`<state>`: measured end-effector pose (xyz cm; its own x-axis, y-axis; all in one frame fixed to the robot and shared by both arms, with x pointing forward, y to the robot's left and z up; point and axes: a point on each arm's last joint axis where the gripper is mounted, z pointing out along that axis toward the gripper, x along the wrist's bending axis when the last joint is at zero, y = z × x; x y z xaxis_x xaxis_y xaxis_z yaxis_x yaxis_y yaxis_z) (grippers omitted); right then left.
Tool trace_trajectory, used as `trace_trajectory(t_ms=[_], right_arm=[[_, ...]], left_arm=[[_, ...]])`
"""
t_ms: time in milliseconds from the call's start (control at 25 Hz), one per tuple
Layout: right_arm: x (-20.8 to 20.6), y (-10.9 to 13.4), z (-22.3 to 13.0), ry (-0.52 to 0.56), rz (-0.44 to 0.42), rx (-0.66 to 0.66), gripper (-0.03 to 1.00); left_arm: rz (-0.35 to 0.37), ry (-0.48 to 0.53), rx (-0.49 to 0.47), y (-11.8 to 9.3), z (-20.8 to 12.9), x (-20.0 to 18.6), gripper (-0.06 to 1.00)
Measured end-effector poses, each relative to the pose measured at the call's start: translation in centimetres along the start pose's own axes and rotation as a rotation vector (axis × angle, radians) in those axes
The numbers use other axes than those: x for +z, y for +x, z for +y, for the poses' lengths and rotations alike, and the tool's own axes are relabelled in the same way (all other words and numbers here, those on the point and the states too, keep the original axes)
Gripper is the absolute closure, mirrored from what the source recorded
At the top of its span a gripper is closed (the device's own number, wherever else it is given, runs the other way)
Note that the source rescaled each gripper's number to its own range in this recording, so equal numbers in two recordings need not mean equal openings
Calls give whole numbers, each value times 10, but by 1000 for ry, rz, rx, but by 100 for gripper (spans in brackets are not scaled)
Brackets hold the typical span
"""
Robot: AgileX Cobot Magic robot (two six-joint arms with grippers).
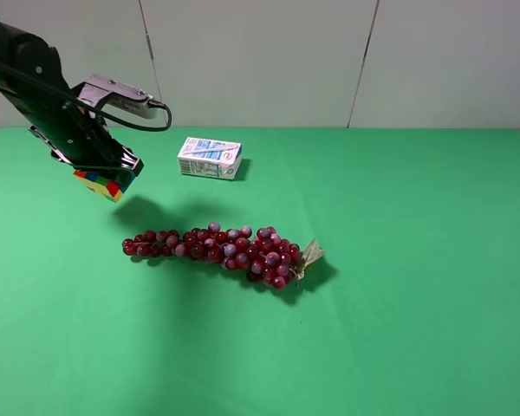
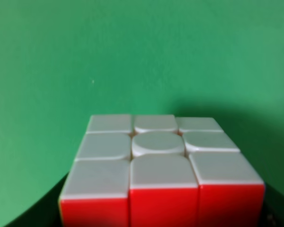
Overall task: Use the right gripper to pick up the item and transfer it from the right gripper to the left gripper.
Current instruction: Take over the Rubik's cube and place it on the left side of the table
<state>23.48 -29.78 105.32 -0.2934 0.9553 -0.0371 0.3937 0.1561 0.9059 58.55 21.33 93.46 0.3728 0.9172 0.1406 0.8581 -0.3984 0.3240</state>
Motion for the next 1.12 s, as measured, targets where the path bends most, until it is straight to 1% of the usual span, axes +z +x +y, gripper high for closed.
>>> trace_trajectory(t_ms=[280, 640, 680, 720, 760, 800, 840, 880, 960, 1120], right_arm=[[0, 0, 0, 0, 0, 0, -3], [0, 0, 0, -1, 0, 0, -3], [0, 0, 0, -1, 0, 0, -3], [0, 0, 0, -1, 0, 0, -3], [0, 0, 0, -1, 0, 0, -3], [0, 0, 0, -1, 0, 0, -3], [0, 0, 0, -1, 0, 0, -3], [0, 0, 0, -1, 0, 0, -3], [0, 0, 0, -1, 1, 0, -3], [0, 0, 0, -1, 1, 0, -3]], left_arm=[[-10, 80, 6, -3, -3, 26, 94], [-10, 76, 6, -3, -2, 28, 93], [-10, 76, 6, -3, -2, 28, 85], [-10, 74, 6, -3, -2, 28, 65], [-10, 70, 6, -3, -2, 28, 42], [-10, 68, 6, -3, -2, 28, 24], [-10, 68, 6, -3, -2, 28, 14], [-10, 68, 6, -3, -2, 28, 7], [-10, 68, 6, -3, -2, 28, 0], [-10, 84, 6, -3, -3, 28, -4]])
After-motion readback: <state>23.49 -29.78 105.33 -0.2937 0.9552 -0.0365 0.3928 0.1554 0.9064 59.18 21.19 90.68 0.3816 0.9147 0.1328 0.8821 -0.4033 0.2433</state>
